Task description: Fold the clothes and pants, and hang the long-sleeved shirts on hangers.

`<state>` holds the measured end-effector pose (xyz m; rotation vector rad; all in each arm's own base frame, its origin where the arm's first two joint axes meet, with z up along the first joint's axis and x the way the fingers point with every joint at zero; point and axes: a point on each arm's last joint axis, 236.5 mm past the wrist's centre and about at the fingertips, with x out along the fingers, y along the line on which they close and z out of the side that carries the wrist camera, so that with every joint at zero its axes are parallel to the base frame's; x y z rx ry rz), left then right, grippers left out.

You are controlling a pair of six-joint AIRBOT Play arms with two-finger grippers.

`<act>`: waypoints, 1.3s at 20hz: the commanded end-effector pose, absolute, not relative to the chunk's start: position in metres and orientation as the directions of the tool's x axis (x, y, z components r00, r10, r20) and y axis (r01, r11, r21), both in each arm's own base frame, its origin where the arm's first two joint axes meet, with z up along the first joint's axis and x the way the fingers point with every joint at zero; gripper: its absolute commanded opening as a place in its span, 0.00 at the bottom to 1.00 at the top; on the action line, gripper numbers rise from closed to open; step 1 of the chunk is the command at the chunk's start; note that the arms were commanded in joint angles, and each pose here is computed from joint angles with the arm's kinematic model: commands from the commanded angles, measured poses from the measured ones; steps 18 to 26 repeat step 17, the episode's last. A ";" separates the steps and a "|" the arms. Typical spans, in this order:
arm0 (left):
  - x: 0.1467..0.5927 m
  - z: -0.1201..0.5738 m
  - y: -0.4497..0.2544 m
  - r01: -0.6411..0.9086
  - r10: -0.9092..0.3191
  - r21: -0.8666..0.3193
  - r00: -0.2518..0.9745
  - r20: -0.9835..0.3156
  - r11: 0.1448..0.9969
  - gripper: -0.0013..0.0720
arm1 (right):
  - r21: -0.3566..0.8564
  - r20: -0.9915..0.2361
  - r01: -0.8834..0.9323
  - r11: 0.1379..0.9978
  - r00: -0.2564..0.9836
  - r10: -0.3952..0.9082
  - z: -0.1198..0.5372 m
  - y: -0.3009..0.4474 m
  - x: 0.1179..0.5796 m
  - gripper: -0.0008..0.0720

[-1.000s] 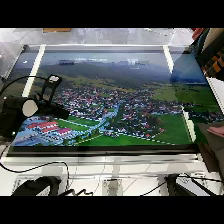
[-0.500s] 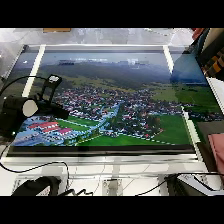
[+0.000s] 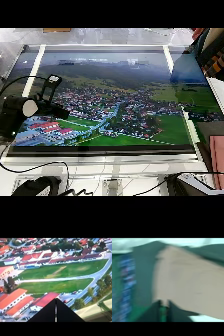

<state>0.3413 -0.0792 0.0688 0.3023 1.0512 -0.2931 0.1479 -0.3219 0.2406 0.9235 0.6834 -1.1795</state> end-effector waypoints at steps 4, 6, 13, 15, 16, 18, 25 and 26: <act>0.341 0.070 -0.079 0.376 -0.092 0.104 0.467 -0.880 0.921 0.02 | 0.312 -0.811 0.617 0.723 0.569 -0.136 0.232 -0.208 0.323 0.04; 0.341 0.070 -0.079 0.376 -0.092 0.104 0.467 -0.880 0.921 0.02 | 0.230 -0.845 0.508 0.830 0.528 -0.089 0.216 -0.164 0.355 0.04; 0.341 0.070 -0.079 0.376 -0.092 0.104 0.467 -0.880 0.921 0.03 | -0.110 -0.909 0.070 0.991 0.396 -0.129 0.155 -0.031 0.424 0.04; 0.341 0.070 -0.079 0.376 -0.092 0.104 0.467 -0.880 0.921 0.02 | -0.162 -0.914 0.030 0.986 0.372 -0.161 0.142 -0.019 0.432 0.04; 0.341 0.070 -0.079 0.377 -0.092 0.104 0.467 -0.880 0.920 0.02 | -0.159 -0.923 0.018 0.987 0.351 -0.155 0.134 -0.014 0.432 0.04; 0.341 0.069 -0.079 0.376 -0.091 0.104 0.467 -0.880 0.921 0.02 | -0.155 -0.933 0.017 0.988 0.326 -0.152 0.127 -0.011 0.430 0.04; 0.341 0.069 -0.079 0.376 -0.091 0.104 0.467 -0.880 0.921 0.02 | -0.155 -0.933 0.017 0.988 0.326 -0.152 0.127 -0.011 0.430 0.04; 0.341 0.069 -0.079 0.376 -0.091 0.104 0.467 -0.880 0.921 0.02 | -0.155 -0.933 0.017 0.988 0.326 -0.152 0.127 -0.011 0.430 0.04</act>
